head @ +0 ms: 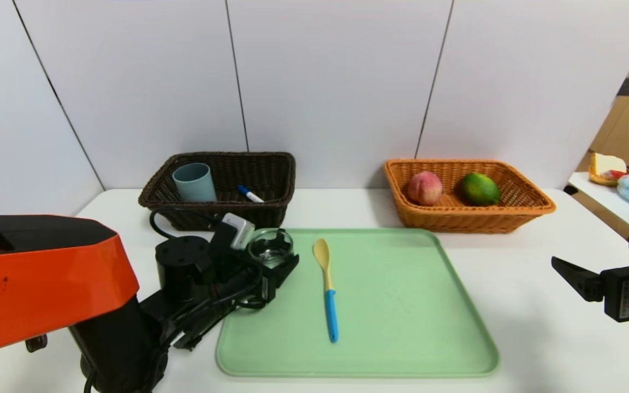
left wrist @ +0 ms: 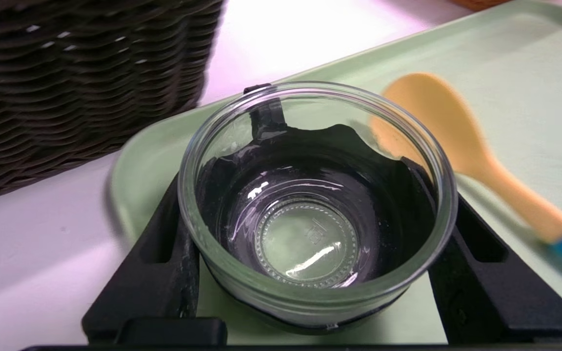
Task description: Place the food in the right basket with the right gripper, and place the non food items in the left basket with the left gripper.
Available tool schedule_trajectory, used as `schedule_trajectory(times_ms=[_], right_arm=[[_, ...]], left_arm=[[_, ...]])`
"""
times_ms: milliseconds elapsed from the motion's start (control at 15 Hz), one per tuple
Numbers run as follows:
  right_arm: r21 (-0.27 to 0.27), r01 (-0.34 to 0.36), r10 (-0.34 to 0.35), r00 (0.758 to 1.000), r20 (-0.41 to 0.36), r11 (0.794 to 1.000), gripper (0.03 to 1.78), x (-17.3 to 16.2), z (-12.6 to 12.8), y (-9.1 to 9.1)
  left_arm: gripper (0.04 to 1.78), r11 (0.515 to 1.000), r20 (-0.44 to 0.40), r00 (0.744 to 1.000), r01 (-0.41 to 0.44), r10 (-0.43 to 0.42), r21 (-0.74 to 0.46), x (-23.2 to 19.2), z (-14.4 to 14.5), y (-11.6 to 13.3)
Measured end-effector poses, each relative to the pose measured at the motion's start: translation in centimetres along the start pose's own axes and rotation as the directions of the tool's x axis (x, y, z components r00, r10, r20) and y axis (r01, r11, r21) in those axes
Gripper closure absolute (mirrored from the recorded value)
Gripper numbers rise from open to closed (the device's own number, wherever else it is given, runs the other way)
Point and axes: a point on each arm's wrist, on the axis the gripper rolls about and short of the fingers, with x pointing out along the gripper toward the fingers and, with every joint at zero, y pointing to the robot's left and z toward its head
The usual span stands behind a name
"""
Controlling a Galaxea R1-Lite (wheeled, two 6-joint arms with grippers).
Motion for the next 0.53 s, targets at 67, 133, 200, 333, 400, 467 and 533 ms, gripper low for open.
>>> schedule_trajectory(times_ms=[67,133,200,333,400,467,533], right_arm=[[0.0,0.0,0.0,1.0,-0.001,1.0,0.11,0.0,0.0,0.0],[0.0,0.0,0.0,1.0,-0.002,1.0,0.11,0.1,0.0,0.0],[0.0,0.0,0.0,1.0,-0.002,1.0,0.11,0.1,0.1,0.0],[-0.002,-0.001,0.001,1.0,-0.002,1.0,0.11,0.2,0.1,0.0],[-0.002,-0.001,0.001,1.0,-0.004,1.0,0.11,0.3,0.1,0.0],[-0.003,0.0,0.0,1.0,-0.006,1.0,0.11,0.3,0.1,0.1],[-0.002,0.0,0.0,1.0,-0.007,1.0,0.11,0.3,0.1,0.1]], left_arm=[[0.57,1.0,0.0,1.0,0.025,-0.025,0.003,-0.5,0.2,-0.8],[0.57,0.999,-0.001,0.999,0.043,-0.043,0.009,-1.0,0.4,-1.4],[0.57,0.998,0.003,0.998,0.059,-0.059,0.014,-1.4,0.7,-1.9],[0.57,0.996,0.037,0.995,0.091,-0.092,0.024,-2.4,1.9,-2.8],[0.57,0.994,0.067,0.992,0.106,-0.108,0.033,-2.8,2.8,-3.2],[0.57,0.993,0.11,0.987,0.111,-0.116,0.047,-3.0,3.9,-3.4],[0.57,0.992,0.17,0.979,0.105,-0.116,0.073,-3.0,5.4,-3.3]])
